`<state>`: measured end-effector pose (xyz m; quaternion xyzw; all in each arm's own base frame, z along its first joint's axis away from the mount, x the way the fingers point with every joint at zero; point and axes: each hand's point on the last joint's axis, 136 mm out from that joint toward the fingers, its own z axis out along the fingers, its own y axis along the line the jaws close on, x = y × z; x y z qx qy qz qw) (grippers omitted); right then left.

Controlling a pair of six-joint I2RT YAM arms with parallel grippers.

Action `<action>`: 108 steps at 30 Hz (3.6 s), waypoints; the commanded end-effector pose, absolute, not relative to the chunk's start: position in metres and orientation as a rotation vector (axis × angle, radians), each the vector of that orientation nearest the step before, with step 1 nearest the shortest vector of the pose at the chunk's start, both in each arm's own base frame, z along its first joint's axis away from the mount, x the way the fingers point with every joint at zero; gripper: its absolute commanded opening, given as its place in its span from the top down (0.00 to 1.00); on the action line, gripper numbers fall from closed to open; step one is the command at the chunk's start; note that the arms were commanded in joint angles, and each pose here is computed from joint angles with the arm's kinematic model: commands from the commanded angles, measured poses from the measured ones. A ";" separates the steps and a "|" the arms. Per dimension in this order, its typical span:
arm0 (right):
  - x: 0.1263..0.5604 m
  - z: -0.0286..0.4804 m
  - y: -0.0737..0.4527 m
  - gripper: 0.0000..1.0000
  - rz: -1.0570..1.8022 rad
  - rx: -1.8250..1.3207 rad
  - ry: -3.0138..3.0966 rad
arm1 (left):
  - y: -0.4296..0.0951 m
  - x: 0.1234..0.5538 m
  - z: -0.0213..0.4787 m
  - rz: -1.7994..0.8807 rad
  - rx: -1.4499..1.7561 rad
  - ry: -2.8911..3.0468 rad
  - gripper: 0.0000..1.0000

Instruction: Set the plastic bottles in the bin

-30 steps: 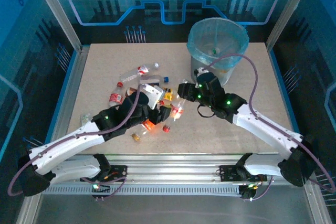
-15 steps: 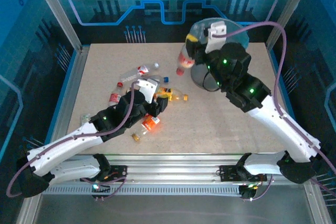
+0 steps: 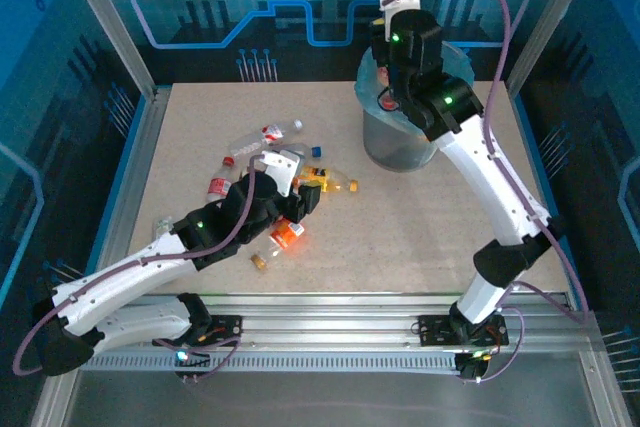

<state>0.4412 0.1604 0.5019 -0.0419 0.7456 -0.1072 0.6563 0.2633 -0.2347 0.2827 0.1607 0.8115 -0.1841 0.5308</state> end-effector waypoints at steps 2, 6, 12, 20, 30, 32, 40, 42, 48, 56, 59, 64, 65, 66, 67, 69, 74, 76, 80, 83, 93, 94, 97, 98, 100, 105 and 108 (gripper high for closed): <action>0.452 0.454 0.146 0.53 -0.398 -0.146 1.859 | -0.233 0.260 0.286 -0.465 0.358 1.936 0.40; 0.463 0.433 0.146 0.52 -0.412 -0.158 1.915 | -0.234 0.260 0.283 -0.472 0.356 1.944 0.40; 0.479 0.425 0.138 0.53 -0.351 -0.117 1.917 | -0.233 0.260 0.276 -0.459 0.357 1.958 0.40; 0.490 0.370 0.134 0.50 -0.305 -0.117 2.070 | -0.248 0.263 0.263 -0.512 0.358 2.003 0.39; 0.491 0.302 0.116 0.47 -0.188 -0.055 2.182 | -0.273 0.267 0.258 -0.562 0.419 2.036 0.36; 0.493 0.292 0.113 0.45 -0.167 -0.045 2.200 | -0.277 0.267 0.256 -0.573 0.422 2.043 0.36; 0.504 0.263 0.110 0.42 -0.137 -0.065 2.235 | -0.276 0.266 0.249 -0.581 0.407 2.065 0.36; 0.506 0.258 0.115 0.41 -0.104 -0.089 2.227 | -0.275 0.266 0.247 -0.575 0.404 2.066 0.36; 0.506 0.261 0.125 0.31 -0.035 -0.112 2.220 | -0.274 0.267 0.247 -0.563 0.407 2.070 0.35; 0.491 0.329 0.129 0.21 0.069 -0.093 2.093 | -0.273 0.267 0.246 -0.554 0.405 2.069 0.34; 0.488 0.346 0.129 0.20 0.087 -0.087 2.054 | -0.275 0.268 0.245 -0.559 0.404 2.070 0.33; 0.492 0.352 0.133 0.20 0.109 -0.101 2.040 | -0.276 0.268 0.246 -0.561 0.408 2.068 0.33; 0.494 0.351 0.133 0.21 0.110 -0.099 2.044 | -0.276 0.268 0.245 -0.559 0.408 2.070 0.33; 0.496 0.351 0.133 0.22 0.110 -0.093 2.044 | -0.275 0.268 0.246 -0.559 0.408 2.070 0.33; 0.501 0.350 0.132 0.26 0.111 -0.079 2.041 | -0.275 0.268 0.246 -0.558 0.407 2.071 0.33; 0.512 0.347 0.131 0.35 0.126 -0.064 2.034 | -0.274 0.267 0.244 -0.553 0.408 2.075 0.33; 0.537 0.317 0.138 0.51 0.156 -0.071 2.156 | -0.271 0.266 0.244 -0.551 0.403 2.078 0.34; 0.537 0.301 0.141 0.55 0.168 -0.076 2.223 | -0.269 0.266 0.243 -0.547 0.397 2.077 0.33; 0.530 0.274 0.143 0.57 0.183 -0.062 2.289 | -0.267 0.266 0.242 -0.535 0.395 2.074 0.33; 0.527 0.261 0.143 0.58 0.195 -0.045 2.304 | -0.268 0.267 0.242 -0.520 0.411 2.073 0.33; 0.532 0.267 0.149 0.58 0.232 -0.066 2.298 | -0.270 0.269 0.243 -0.513 0.423 2.070 0.33; 0.531 0.264 0.149 0.58 0.228 -0.064 2.305 | -0.270 0.269 0.241 -0.512 0.420 2.073 0.33; 0.530 0.261 0.144 0.55 0.215 -0.045 2.316 | -0.269 0.269 0.239 -0.508 0.413 2.079 0.33; 0.529 0.264 0.144 0.54 0.218 -0.039 2.308 | -0.268 0.269 0.239 -0.506 0.412 2.080 0.33; 0.527 0.285 0.146 0.50 0.243 -0.037 2.263 | -0.266 0.269 0.242 -0.497 0.412 2.076 0.33; 0.514 0.354 0.143 0.34 0.197 -0.015 2.107 | -0.255 0.271 0.254 -0.442 0.406 2.049 0.31; 0.498 0.386 0.147 0.26 0.189 -0.015 2.032 | -0.243 0.272 0.254 -0.401 0.371 2.054 0.30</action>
